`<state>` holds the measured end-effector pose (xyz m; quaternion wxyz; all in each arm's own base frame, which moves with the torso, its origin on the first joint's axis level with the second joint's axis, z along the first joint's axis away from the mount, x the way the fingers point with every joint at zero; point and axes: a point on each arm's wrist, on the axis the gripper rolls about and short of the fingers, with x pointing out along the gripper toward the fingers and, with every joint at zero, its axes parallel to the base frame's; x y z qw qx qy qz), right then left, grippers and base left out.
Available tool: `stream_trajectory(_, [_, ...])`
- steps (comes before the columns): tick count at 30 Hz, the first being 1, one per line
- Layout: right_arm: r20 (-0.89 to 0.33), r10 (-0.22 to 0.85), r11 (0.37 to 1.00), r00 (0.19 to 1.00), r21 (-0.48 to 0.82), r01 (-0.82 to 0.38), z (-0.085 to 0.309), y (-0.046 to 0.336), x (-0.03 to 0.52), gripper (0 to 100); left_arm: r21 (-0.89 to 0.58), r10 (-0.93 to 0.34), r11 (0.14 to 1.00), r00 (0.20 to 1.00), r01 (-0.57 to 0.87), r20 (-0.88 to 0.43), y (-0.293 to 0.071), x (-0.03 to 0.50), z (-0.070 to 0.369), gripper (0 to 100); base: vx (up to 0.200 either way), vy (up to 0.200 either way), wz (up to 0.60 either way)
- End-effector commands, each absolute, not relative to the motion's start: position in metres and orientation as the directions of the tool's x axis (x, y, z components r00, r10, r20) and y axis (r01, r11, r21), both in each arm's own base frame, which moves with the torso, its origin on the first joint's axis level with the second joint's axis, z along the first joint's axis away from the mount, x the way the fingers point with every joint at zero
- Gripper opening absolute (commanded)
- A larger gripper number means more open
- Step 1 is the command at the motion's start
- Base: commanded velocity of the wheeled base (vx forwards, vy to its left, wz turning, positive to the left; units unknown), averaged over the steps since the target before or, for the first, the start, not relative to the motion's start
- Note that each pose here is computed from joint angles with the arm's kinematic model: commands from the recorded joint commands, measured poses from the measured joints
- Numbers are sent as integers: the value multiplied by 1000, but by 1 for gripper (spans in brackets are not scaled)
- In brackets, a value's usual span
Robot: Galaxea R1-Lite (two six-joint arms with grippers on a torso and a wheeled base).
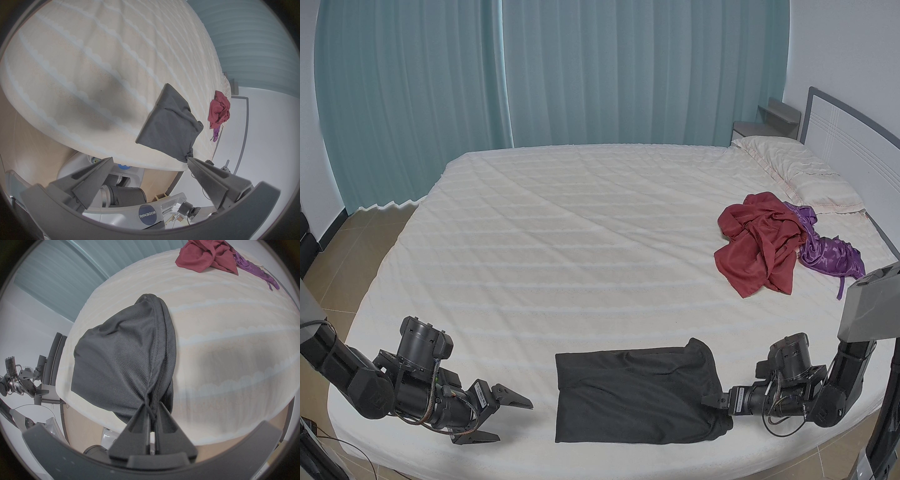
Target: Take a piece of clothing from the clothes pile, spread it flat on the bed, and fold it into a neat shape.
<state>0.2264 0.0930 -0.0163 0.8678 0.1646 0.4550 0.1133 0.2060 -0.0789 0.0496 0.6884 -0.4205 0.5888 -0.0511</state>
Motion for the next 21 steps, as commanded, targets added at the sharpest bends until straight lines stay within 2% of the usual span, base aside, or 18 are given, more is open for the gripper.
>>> stream_trajectory(1, [-680, 340, 907, 649, 419, -36, -2, 86, 249, 100, -638, -565, 641, 301, -426, -768, -79, 206, 49, 100, 0, 0, 0])
stream_trajectory(4, [-659, 338, 902, 672, 430, -32, -3, 88, 265, 100, -638, -565, 641, 301, -426, -768, -79, 206, 49, 100, 0, 0, 0])
stream_trajectory(10, [-649, 306, 911, 696, 411, -18, -35, 107, 320, 100, -638, -564, 642, 302, -426, -769, -79, 206, 49, 100, 0, 0, 0])
stream_trajectory(15, [-639, 300, 914, 708, 406, -21, -40, 116, 346, 100, -638, -565, 642, 300, -426, -769, -79, 206, 49, 100, 0, 0, 0])
stream_trajectory(16, [-641, 300, 914, 706, 405, -21, -41, 117, 348, 0, -638, -565, 642, 300, -426, -769, -79, 206, 49, 100, 0, 0, 0])
stream_trajectory(21, [-669, 285, 922, 686, 386, -7, -45, 122, 360, 0, -637, -565, 641, 300, -427, -769, -79, 206, 49, 100, 0, 0, 0])
